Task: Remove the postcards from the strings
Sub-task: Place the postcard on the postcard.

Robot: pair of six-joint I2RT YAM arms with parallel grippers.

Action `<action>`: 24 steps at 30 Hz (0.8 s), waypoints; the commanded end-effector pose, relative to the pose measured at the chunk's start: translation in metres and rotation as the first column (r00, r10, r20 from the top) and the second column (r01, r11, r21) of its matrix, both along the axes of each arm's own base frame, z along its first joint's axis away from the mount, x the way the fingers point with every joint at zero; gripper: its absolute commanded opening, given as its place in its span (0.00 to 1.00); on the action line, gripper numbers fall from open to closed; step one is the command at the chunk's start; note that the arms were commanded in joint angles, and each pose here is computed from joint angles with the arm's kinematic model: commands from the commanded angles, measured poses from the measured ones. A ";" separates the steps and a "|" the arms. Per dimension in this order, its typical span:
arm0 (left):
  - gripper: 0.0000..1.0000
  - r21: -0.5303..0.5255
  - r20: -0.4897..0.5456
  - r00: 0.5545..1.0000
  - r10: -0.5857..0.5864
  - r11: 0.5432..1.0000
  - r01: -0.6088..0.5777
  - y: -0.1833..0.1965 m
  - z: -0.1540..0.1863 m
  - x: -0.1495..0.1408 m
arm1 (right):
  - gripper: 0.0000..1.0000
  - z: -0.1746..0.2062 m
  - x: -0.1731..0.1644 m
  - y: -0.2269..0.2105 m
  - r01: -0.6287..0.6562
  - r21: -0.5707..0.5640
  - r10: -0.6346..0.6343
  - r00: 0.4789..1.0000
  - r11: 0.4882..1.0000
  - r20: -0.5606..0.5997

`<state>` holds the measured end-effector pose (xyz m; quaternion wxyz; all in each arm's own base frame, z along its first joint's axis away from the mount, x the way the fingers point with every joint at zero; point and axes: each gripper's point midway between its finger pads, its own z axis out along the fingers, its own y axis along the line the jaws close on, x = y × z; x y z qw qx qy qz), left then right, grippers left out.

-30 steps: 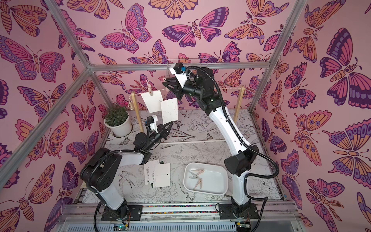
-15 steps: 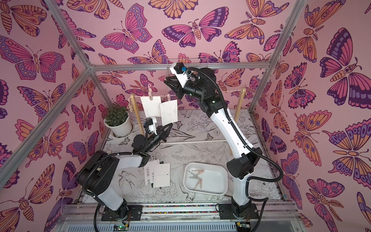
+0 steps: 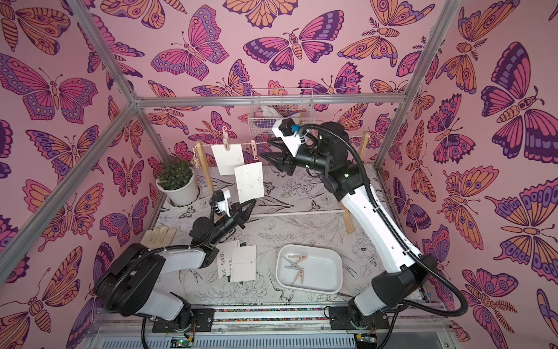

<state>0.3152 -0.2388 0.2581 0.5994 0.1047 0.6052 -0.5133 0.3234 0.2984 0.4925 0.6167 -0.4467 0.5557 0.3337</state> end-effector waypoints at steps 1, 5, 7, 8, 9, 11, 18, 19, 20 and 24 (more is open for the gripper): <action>0.00 -0.100 -0.094 0.995 0.012 0.995 -0.022 0.020 -0.007 -0.023 | 0.52 0.024 -0.021 -0.011 -0.004 0.109 0.000 1.000 0.994 0.030; 0.00 -0.232 -0.337 0.941 0.008 0.968 -0.091 0.046 -0.035 -0.041 | 0.52 -0.009 -0.019 -0.013 0.016 0.149 -0.006 0.998 0.989 -0.069; 0.00 -0.237 -0.445 0.895 -0.026 0.967 -0.090 0.045 -0.049 -0.048 | 0.52 -0.027 -0.014 -0.011 0.024 0.162 -0.007 0.994 0.986 -0.110; 0.00 -0.224 -0.491 0.870 -0.042 0.971 -0.080 0.043 -0.054 -0.052 | 0.51 -0.036 -0.013 -0.010 0.026 0.164 -0.004 0.991 0.986 -0.133; 0.00 -0.210 -0.520 0.852 -0.051 0.975 -0.069 0.041 -0.057 -0.056 | 0.51 -0.041 -0.012 -0.010 0.027 0.164 -0.003 0.989 0.986 -0.145; 0.00 -0.144 -0.606 0.794 -0.039 0.988 -0.062 0.039 -0.068 -0.067 | 0.51 -0.052 -0.004 -0.011 0.063 0.171 -0.033 0.985 0.983 -0.171; 0.00 -0.070 -0.802 0.597 -0.035 0.997 -0.035 0.051 -0.100 -0.116 | 0.51 -0.070 0.025 -0.011 0.161 0.180 -0.124 0.972 0.971 -0.197; 0.00 -0.068 -0.833 0.551 -0.046 0.997 -0.020 0.051 -0.108 -0.125 | 0.51 -0.068 0.028 -0.009 0.160 0.185 -0.123 0.973 0.970 -0.196; 0.00 -0.072 -0.858 0.511 -0.058 0.997 -0.007 0.050 -0.115 -0.132 | 0.51 -0.067 0.029 -0.008 0.156 0.192 -0.118 0.974 0.969 -0.196; 0.00 -0.079 -0.945 0.311 -0.100 0.994 0.079 0.044 -0.146 -0.166 | 0.52 -0.060 0.033 -0.003 0.135 0.211 -0.095 0.977 0.968 -0.191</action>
